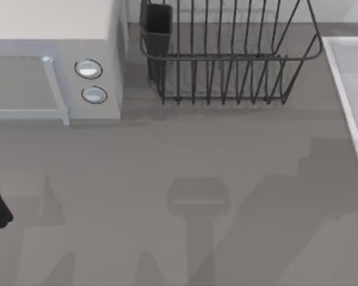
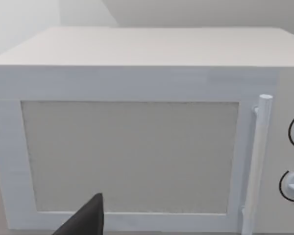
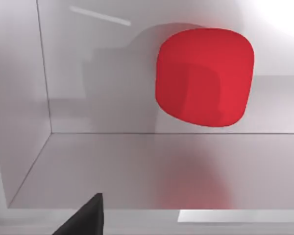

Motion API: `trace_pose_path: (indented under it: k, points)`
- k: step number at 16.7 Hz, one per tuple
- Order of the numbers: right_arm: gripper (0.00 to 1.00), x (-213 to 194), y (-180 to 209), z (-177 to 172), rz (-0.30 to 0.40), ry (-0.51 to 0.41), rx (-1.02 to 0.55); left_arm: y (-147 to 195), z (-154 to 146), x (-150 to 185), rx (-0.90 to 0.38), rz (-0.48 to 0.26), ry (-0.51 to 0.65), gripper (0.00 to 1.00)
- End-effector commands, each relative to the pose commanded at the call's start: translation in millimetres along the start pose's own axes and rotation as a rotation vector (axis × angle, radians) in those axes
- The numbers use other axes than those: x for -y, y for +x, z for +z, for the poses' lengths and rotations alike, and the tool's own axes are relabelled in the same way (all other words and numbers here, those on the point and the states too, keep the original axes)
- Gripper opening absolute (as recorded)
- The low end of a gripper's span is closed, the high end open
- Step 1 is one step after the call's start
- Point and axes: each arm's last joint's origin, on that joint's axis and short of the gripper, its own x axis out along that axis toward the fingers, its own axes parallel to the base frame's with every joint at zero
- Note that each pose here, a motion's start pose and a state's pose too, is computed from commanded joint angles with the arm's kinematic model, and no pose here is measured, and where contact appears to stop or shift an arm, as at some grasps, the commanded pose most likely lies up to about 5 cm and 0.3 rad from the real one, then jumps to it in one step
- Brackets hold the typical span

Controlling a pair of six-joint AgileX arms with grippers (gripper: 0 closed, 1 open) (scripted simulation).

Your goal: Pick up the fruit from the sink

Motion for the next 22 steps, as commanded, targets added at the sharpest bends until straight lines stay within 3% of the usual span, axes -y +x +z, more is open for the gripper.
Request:
trace_pose_path:
  k: [6,16,21,22]
  points:
    - [1.0,-1.1,12.7,2.4,0.001,-0.004,-0.004,0.0,0.0,0.0,0.0,0.0,0.0,1.0]
    - [1.0,0.6,145.1,2.4,-0.001,0.0,0.006,0.0,0.0,0.0,0.0,0.0,0.0,1.0]
    - [1.0,0.0,152.7,0.0,0.0,0.0,0.0,0.0,0.0,0.0,0.0,0.0,0.0,1.0]
    - [0.92,0.0,152.7,0.0,0.0,0.0,0.0,0.0,0.0,0.0,0.0,0.0,0.0,1.0]
